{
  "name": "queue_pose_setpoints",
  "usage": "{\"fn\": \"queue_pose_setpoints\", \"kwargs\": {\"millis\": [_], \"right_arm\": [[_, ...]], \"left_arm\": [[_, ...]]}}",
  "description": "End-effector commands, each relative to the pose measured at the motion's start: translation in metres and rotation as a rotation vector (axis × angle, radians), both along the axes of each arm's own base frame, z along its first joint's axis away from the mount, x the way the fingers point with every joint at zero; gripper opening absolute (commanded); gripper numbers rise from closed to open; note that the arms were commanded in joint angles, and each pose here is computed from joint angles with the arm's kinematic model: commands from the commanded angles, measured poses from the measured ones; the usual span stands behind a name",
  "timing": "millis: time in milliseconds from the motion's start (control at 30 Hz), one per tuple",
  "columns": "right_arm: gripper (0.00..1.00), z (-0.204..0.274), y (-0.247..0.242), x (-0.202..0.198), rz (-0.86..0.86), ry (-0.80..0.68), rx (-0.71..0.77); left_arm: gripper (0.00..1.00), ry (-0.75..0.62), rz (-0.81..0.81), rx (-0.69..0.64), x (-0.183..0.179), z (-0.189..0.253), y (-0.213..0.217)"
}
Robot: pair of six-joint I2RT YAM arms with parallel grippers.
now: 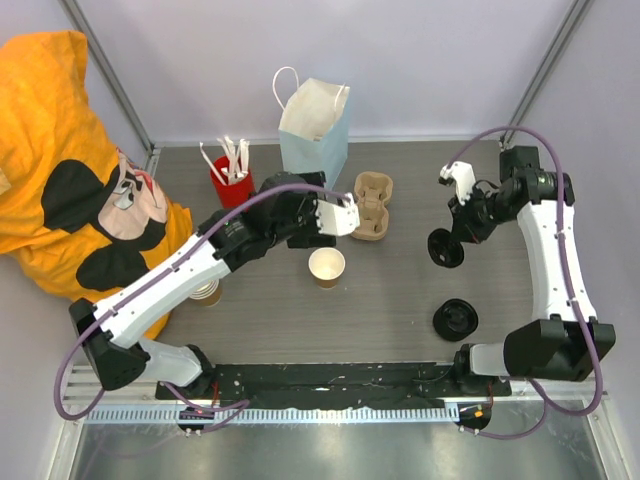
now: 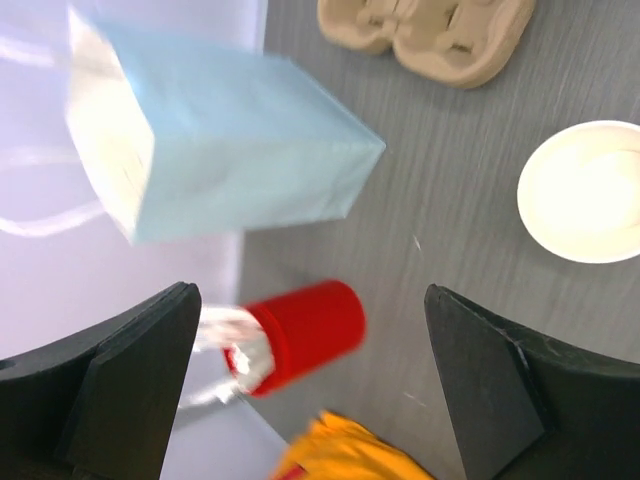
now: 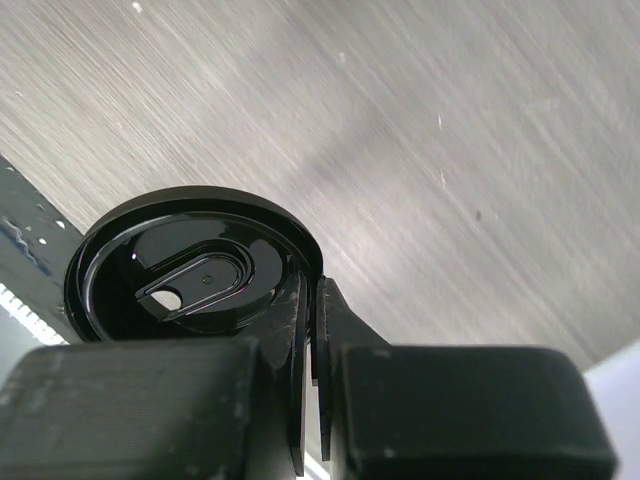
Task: Pack the takeout coffee
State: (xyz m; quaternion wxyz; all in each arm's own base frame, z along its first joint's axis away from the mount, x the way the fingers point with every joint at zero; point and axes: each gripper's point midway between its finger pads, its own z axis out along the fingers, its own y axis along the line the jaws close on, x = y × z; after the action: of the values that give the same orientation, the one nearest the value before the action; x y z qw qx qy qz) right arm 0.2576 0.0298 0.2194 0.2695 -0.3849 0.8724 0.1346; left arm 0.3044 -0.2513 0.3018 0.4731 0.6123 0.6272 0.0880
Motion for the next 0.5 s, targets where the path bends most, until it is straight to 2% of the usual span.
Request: {"fn": "queue_pose_setpoints", "kwargs": {"millis": [0, 33, 67, 133, 300, 467], "right_arm": [[0.07, 0.033, 0.031, 0.002, 0.098, -0.028, 0.095], [0.07, 0.033, 0.034, 0.005, 0.113, -0.019, 0.104], [0.07, 0.038, 0.038, 0.008, 0.128, -0.03, 0.117], [0.08, 0.04, 0.052, 0.008, 0.172, -0.023, 0.149], [0.11, 0.032, 0.09, 0.003, 0.292, -0.008, 0.179], [0.11, 0.032, 0.109, -0.005, 0.364, 0.008, 0.234]], "left_arm": [[1.0, -0.291, -0.325, -0.001, -0.016, 0.052, -0.033], [1.0, -0.323, -0.432, -0.039, -0.031, 0.06, -0.043], [1.0, -0.356, -0.488, -0.01, -0.034, 0.053, -0.048], [0.99, -0.404, -0.572, -0.033, -0.044, 0.057, -0.066], [1.0, -0.434, -0.673, -0.051, -0.053, 0.06, -0.107], [1.0, -0.406, -0.776, -0.058, -0.06, 0.047, -0.138]]}}
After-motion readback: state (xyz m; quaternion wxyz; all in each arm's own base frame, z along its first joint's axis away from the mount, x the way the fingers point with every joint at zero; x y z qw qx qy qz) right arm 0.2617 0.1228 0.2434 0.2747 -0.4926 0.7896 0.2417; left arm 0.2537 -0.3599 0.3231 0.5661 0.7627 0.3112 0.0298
